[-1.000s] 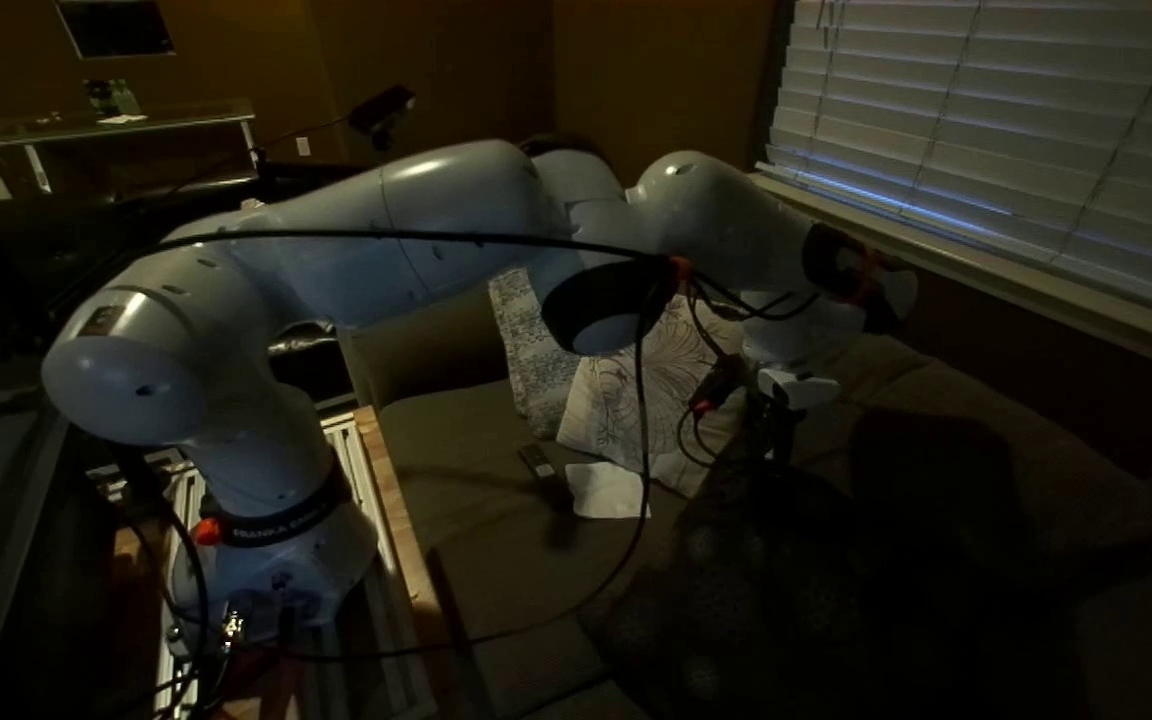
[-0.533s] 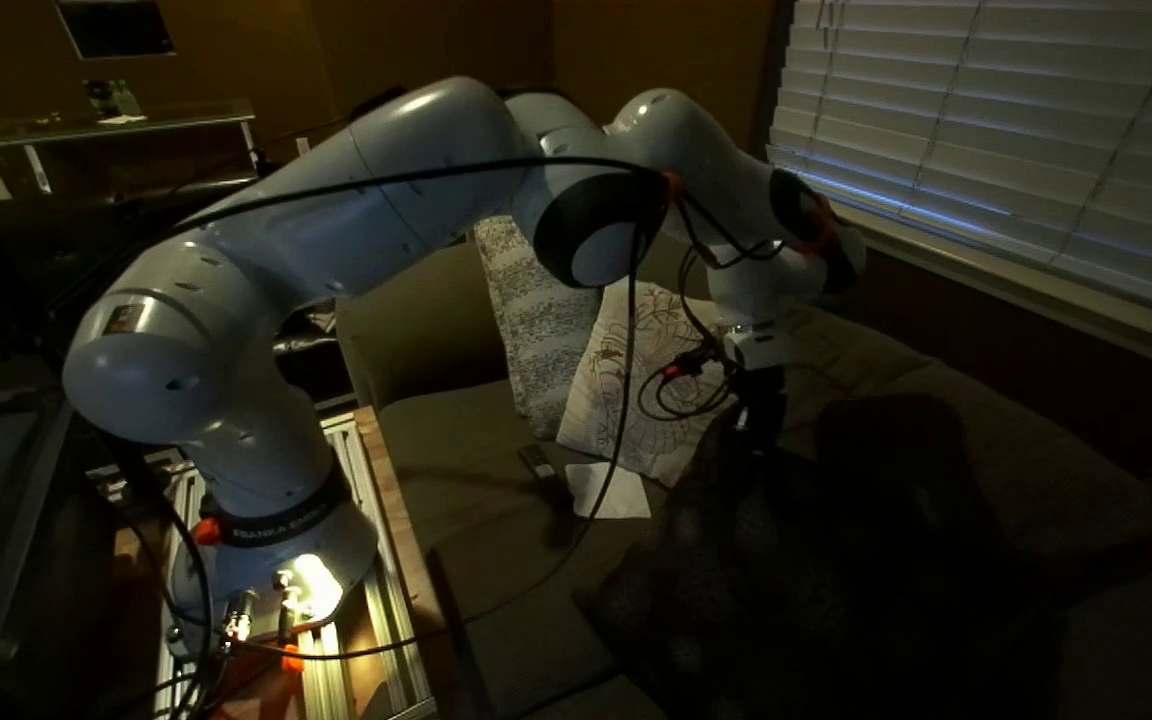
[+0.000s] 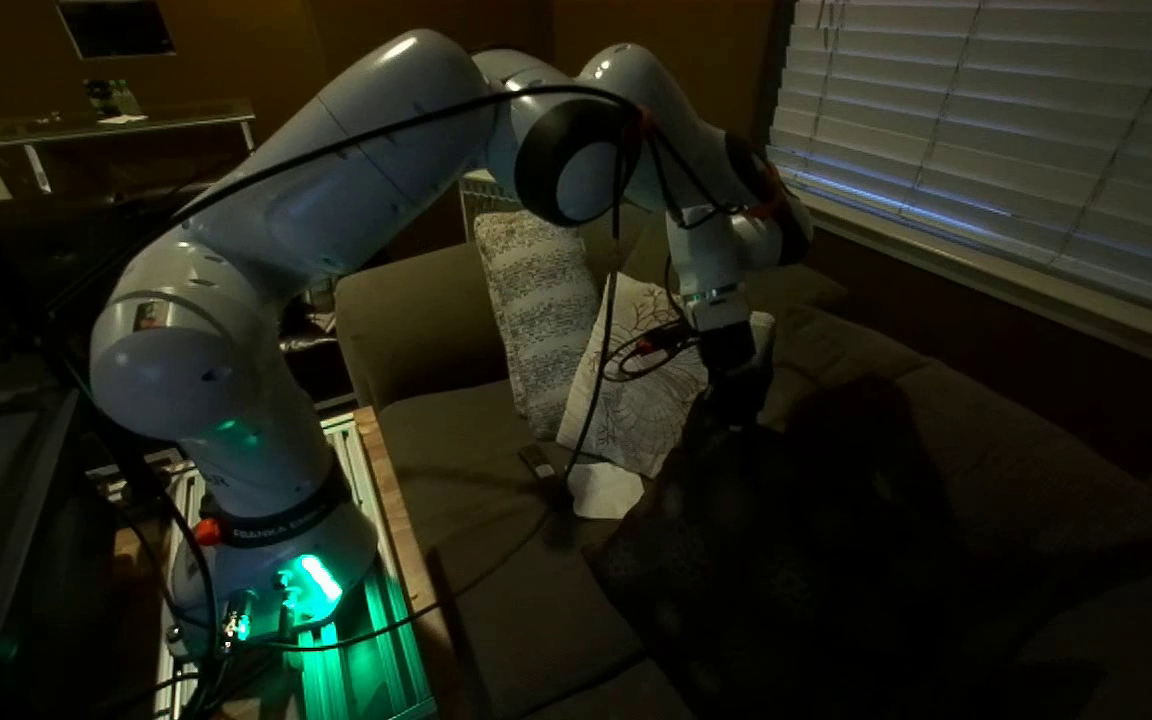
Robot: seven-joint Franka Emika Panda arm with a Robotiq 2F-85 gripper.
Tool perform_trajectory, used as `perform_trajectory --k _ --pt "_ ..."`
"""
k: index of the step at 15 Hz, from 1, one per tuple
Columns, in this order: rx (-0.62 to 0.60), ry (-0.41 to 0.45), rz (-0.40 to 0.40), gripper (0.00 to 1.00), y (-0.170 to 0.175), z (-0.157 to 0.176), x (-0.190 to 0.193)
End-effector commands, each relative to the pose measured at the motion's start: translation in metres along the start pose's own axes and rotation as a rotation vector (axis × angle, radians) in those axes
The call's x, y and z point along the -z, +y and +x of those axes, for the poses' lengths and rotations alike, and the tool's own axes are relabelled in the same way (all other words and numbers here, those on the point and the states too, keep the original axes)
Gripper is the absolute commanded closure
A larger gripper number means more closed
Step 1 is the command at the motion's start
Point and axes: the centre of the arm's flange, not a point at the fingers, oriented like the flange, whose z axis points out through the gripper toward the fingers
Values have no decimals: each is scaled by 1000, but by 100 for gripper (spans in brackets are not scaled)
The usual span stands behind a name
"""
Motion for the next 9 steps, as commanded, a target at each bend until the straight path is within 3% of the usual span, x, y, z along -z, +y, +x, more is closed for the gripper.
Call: perform_trajectory --k 1,9 --pt "-64 131 -36 99 19 12 30" --pt "-73 370 -40 99 17 34 32"
